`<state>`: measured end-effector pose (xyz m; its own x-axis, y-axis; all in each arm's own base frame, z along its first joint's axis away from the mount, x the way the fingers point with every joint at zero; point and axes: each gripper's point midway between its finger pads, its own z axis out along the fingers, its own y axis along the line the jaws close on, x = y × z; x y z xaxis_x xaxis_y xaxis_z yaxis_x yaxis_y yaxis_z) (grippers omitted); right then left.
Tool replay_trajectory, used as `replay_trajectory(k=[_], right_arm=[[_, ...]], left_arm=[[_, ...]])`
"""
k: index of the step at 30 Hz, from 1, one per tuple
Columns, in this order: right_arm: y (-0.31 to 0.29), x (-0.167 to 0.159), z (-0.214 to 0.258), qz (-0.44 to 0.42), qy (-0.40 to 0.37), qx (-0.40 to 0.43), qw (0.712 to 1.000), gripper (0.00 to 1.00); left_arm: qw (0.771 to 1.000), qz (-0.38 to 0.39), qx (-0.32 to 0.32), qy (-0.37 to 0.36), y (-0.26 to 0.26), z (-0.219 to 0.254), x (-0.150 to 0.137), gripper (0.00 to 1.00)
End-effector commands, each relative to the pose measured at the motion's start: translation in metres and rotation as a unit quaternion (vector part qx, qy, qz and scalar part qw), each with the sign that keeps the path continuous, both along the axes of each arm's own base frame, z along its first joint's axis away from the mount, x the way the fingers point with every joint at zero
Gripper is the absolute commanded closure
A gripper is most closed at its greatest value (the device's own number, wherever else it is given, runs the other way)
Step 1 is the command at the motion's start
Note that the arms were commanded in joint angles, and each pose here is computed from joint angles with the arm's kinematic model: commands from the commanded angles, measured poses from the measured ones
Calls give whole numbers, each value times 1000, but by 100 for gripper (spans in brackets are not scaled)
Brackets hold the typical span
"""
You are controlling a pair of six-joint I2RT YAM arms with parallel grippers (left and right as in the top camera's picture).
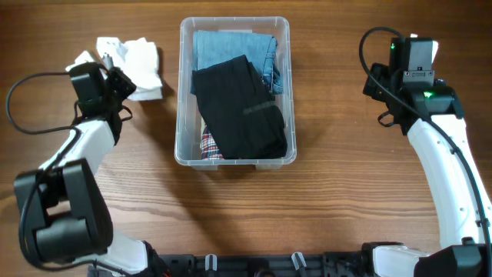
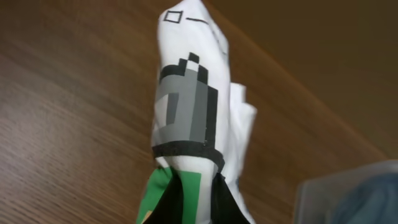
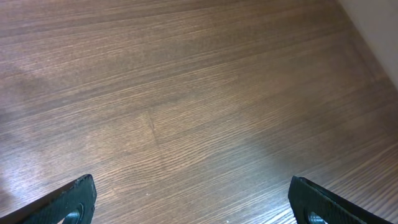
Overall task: Pack container
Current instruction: 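Grasp the white printed t-shirt with the left gripper and lift it, then carry the white t-shirt right and lower it into the bin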
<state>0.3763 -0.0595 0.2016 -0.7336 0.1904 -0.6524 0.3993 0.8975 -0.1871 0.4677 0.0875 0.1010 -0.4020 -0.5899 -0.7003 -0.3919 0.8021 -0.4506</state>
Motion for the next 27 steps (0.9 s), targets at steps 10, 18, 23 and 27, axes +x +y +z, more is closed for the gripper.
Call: replay_trajectory(k=[10,18,23,27], right_arm=[[-3,0,-1,-5,3,-7,1000,0],[-3,0,-1,-5,3,-7,1000,0],[-3,0,-1,-5,2,-7,1000,0],[-3,0,-1,-5,2,-7,1000,0]], left_arm=[[976,-148,-23,-159,-65,141,28,96],[941,-229,-66,-241,-139,232,22,96],[918,-285,-75,-265,-195,261,10,96],[909,-318,-86,-256,-234,255,3,96]])
